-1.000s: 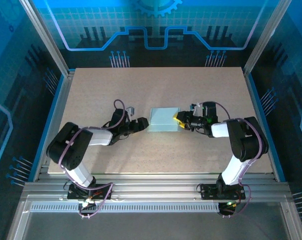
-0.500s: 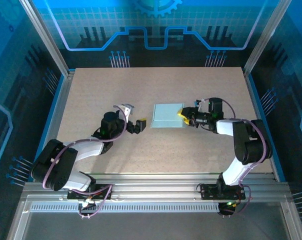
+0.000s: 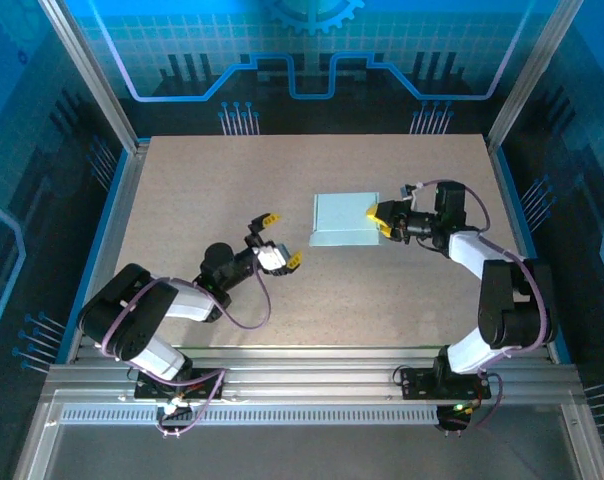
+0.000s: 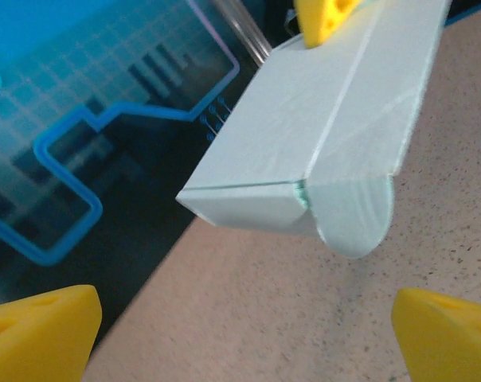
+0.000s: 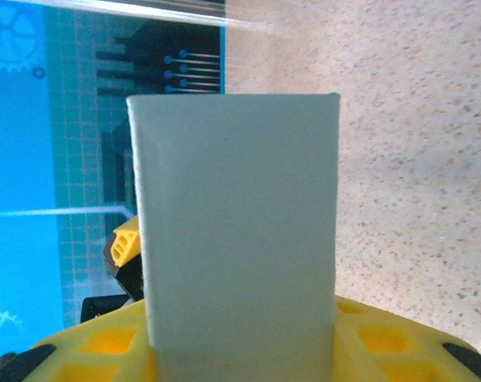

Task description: Fold the paper box

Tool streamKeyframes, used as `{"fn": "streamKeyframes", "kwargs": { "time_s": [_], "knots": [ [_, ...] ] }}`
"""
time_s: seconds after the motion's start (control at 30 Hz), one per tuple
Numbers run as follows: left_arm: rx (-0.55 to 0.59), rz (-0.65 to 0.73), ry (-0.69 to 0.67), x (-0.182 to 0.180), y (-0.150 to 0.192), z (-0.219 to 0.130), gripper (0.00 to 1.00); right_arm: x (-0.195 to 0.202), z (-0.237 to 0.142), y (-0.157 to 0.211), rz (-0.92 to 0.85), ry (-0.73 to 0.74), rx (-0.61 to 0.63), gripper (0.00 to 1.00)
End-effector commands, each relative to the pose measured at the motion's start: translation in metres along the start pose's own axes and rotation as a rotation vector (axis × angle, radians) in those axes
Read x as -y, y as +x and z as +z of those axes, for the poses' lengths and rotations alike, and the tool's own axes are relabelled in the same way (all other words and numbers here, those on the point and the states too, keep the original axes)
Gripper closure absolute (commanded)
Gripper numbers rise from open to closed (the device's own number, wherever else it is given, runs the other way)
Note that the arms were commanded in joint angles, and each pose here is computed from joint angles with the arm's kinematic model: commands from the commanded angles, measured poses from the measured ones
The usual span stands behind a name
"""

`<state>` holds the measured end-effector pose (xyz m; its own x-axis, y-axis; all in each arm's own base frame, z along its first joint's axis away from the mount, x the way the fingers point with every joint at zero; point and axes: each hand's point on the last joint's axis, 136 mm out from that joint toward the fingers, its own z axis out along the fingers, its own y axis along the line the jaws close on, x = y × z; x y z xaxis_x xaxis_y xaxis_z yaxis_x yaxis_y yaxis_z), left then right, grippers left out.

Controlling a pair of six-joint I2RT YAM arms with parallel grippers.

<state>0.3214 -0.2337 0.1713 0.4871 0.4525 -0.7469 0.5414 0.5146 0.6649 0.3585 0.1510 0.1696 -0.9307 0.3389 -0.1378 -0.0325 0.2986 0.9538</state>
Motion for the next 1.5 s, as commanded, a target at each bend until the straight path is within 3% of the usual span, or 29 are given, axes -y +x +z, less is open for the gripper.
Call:
{"fn": "streamKeyframes", "kwargs": {
  "time_s": [0.0, 0.13, 0.43, 0.63, 1.47],
  "knots": [
    [0.030, 0.283, -0.066, -0.009, -0.021, 0.002, 0.06, -0.020, -0.008, 0.011, -0.026, -0.041, -0.053, 0.58],
    [-0.004, 0.397, -0.081, -0.006, -0.019, 0.007, 0.09, -0.027, -0.008, 0.015, -0.025, -0.060, -0.070, 0.58],
    [0.003, 0.500, -0.081, -0.001, -0.032, 0.007, 0.14, -0.042, 0.006, 0.043, -0.014, -0.091, -0.170, 0.59],
    [0.003, 0.480, -0.080, 0.003, -0.030, 0.009, 0.14, -0.046, 0.011, 0.057, -0.020, -0.094, -0.209, 0.59],
    [0.041, 0.488, -0.082, 0.012, -0.043, 0.012, 0.52, -0.042, 0.017, 0.066, 0.000, -0.085, -0.244, 0.57]
  ]
}}
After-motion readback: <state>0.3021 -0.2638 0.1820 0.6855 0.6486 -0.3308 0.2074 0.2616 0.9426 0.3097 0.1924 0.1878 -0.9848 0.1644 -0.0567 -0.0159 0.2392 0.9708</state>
